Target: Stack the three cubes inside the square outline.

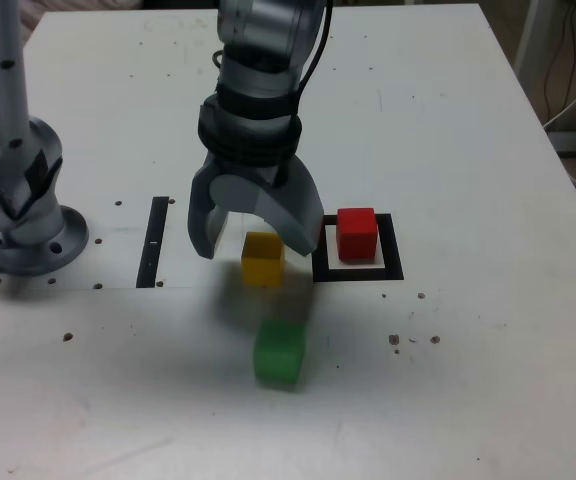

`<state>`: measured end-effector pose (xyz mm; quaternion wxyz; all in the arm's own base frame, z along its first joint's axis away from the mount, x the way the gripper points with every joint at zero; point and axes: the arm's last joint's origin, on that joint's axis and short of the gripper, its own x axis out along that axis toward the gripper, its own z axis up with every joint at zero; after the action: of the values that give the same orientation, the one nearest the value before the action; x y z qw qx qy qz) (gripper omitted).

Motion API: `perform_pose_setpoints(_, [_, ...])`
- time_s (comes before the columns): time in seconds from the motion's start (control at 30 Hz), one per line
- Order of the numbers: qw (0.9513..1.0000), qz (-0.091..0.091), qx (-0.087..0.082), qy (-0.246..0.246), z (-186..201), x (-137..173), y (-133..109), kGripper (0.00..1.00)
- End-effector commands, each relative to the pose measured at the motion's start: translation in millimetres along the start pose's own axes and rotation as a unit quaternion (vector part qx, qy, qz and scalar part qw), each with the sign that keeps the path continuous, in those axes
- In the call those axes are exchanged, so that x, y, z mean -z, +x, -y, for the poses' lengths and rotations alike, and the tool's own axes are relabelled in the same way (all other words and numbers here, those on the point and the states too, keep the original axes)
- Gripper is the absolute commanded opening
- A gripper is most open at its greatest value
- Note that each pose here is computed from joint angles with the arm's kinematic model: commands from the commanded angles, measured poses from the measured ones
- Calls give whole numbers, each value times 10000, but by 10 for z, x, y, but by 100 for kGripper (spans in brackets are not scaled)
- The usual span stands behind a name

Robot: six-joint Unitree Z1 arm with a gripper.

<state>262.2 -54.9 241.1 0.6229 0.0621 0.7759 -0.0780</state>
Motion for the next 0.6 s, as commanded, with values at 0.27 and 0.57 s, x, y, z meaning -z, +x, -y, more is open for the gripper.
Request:
perform_pose_setpoints(0.27, [10000,-26,-13,23,0,-10,21,96])
perform_pose_setpoints(0.57, [10000,-46,-10,19,-4,-82,99,96])
